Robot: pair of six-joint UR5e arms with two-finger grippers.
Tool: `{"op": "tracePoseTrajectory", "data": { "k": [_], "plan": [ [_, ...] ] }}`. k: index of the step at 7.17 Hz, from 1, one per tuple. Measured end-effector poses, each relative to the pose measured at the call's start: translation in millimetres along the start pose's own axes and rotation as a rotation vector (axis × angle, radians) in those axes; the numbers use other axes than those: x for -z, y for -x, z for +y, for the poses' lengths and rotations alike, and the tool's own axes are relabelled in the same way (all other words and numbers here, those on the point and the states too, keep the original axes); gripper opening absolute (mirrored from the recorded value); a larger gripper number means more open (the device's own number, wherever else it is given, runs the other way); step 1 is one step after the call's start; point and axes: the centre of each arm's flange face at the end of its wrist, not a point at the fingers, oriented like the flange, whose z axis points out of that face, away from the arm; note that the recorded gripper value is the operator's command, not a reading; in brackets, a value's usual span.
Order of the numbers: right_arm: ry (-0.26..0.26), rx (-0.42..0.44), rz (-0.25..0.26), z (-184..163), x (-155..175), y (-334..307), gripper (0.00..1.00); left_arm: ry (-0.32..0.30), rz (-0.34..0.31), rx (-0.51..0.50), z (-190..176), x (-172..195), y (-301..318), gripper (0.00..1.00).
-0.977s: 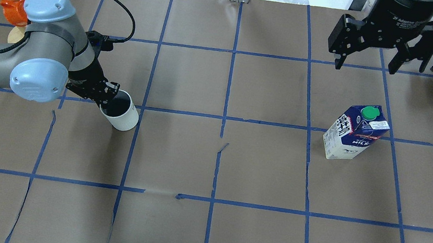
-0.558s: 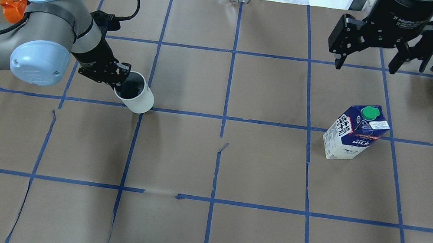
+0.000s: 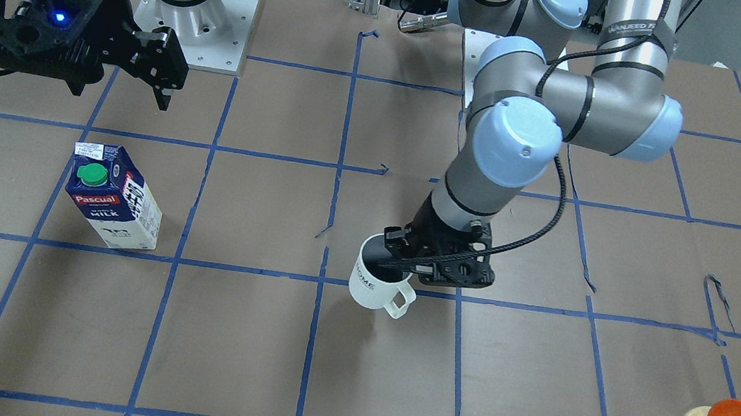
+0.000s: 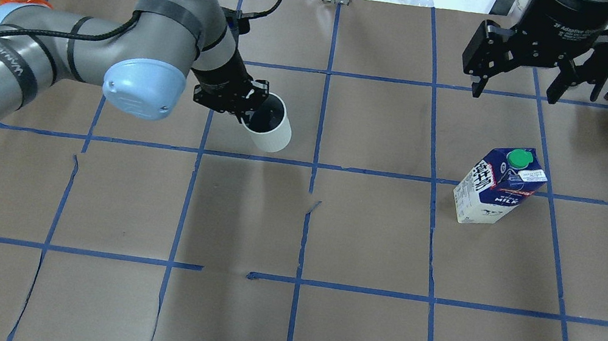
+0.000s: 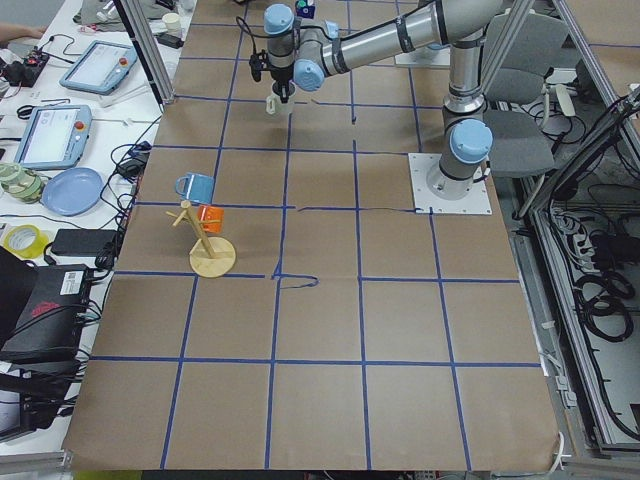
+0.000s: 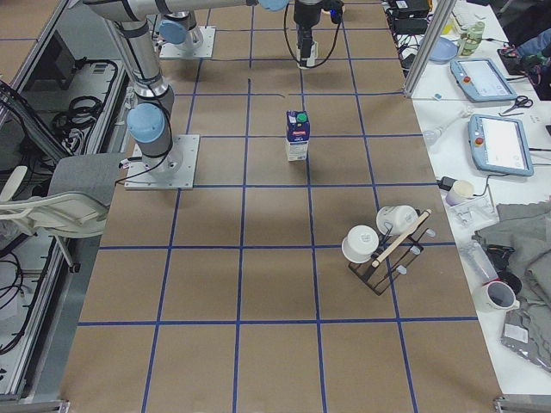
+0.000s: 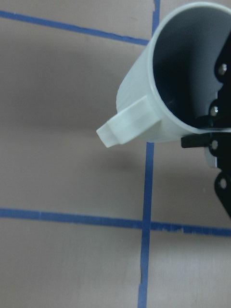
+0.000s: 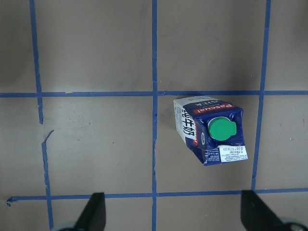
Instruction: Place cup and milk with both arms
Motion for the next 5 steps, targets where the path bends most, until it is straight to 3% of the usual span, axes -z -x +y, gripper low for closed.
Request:
{"op": "tracePoseTrajectory", "data": {
  "k": [3, 4, 5],
  "plan": [
    [0.000, 0.001, 0.000, 0.0, -0.1, -0.1, 1.00, 0.026, -0.053, 0.043, 18.8, -36.7, -57.3, 0.04],
    [0.000, 0.001, 0.000, -0.1, -0.1, -0.3, 1.00, 0.036, -0.067, 0.043, 19.9, -47.4, -60.4, 0.68],
    [0.000, 0.000, 0.000, -0.2, -0.1, -0.6, 1.00, 0.040, -0.078, 0.043, 19.8, -53.5, -61.3, 0.87]
  ]
}}
